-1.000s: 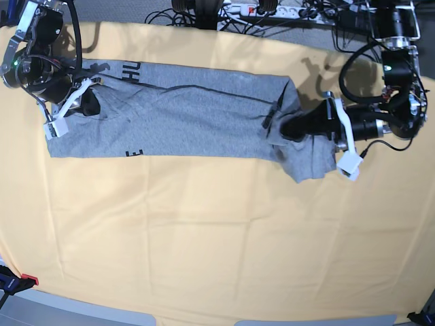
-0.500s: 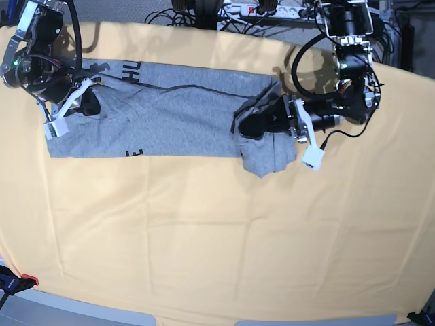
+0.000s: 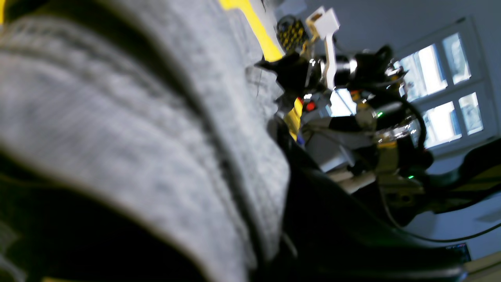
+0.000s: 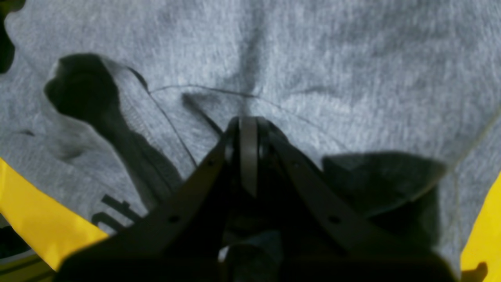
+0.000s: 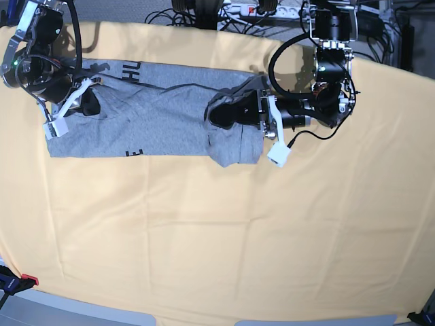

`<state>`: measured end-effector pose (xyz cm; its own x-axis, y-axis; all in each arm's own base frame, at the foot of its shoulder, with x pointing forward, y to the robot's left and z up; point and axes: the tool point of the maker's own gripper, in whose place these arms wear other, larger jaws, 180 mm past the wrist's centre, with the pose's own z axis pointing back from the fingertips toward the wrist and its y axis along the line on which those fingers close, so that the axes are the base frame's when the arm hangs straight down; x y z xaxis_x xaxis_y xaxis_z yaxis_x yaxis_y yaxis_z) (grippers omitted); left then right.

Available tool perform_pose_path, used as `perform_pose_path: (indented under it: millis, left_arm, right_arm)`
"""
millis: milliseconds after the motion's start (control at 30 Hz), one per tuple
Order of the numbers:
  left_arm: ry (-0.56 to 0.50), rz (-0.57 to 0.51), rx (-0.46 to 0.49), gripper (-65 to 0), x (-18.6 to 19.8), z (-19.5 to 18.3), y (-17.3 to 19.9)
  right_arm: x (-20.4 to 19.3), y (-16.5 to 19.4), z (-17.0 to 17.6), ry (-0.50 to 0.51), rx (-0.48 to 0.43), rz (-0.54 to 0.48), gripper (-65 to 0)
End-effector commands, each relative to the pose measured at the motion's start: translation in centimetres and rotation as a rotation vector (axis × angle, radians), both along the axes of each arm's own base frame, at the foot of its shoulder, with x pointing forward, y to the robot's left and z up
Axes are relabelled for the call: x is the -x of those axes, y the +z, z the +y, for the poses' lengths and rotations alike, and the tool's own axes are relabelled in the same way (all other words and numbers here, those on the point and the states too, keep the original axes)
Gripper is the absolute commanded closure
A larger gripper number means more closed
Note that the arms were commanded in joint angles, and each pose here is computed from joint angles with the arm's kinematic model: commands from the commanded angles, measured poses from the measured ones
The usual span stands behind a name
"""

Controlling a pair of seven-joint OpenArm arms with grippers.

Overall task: Layout the t-shirt on the table in an organized manner, then fold the t-shirt properly
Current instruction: 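Fold the held shirt end over toward the right gripper with the left gripper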

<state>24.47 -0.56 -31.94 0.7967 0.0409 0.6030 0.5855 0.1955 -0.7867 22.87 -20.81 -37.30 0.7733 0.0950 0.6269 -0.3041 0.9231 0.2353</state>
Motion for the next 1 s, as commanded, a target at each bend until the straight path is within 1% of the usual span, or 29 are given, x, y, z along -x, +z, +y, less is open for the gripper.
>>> perform_pose_path:
  millis: [0,67,100,133,200,233,267,300,367,433,800,967]
  left_arm:
    - [0.008,-0.039,0.013,0.0,-0.8,-0.1,1.0]
    - [0.007,-0.039,0.006,0.0,-0.8,-0.1,0.9]
    - [0.008,-0.040,0.008,-2.7,-0.8,-0.1,1.0]
    - [0.008,-0.041,0.014,-11.7,-0.9,-0.1,1.1]
    - [0.010,-0.042,0.036,-33.9,-0.9,-0.3,1.5]
    - [0.009,-0.043,0.035,-42.3,-0.9,-0.4,1.4]
    - [0.000,-0.043,0.024,-47.8,-0.8,-0.6,1.3]
    - [-0.009,-0.046,0.018,-49.6,-0.8,-0.8,1.2]
    - [-0.010,-0.023,0.032,-49.6,-1.0,-1.0,1.6]
    - [-0.004,-0.026,0.089,-49.5,-1.3,-1.1,2.8]
    - [-0.005,-0.037,0.092,-49.5,-1.5,-1.2,3.1]
    - [-0.013,-0.087,0.097,-49.4,-1.5,-1.5,4.3]
  right_arm:
    - [-0.7,1.0,-0.3,0.007,0.006,-0.042,0.0]
    - [-0.7,1.0,-0.3,0.007,0.006,-0.042,0.0]
    - [-0.7,1.0,-0.3,0.007,0.006,-0.041,0.0]
    - [-0.7,1.0,-0.3,0.007,0.006,-0.042,0.0]
    - [-0.7,1.0,-0.3,0.007,0.006,-0.042,0.0]
    - [-0.7,1.0,-0.3,0.007,0.006,-0.042,0.0]
    - [-0.7,1.0,-0.3,0.007,0.005,-0.042,0.0]
    - [-0.7,1.0,-0.3,0.007,0.005,-0.042,0.0]
    - [-0.8,1.1,-0.3,0.007,0.005,-0.045,0.0]
    - [-0.8,1.1,-0.2,0.007,0.002,-0.046,0.0]
    - [-0.8,1.1,-0.2,0.007,0.002,-0.046,0.0]
    - [-0.8,1.1,-0.2,0.007,0.003,-0.045,0.0]
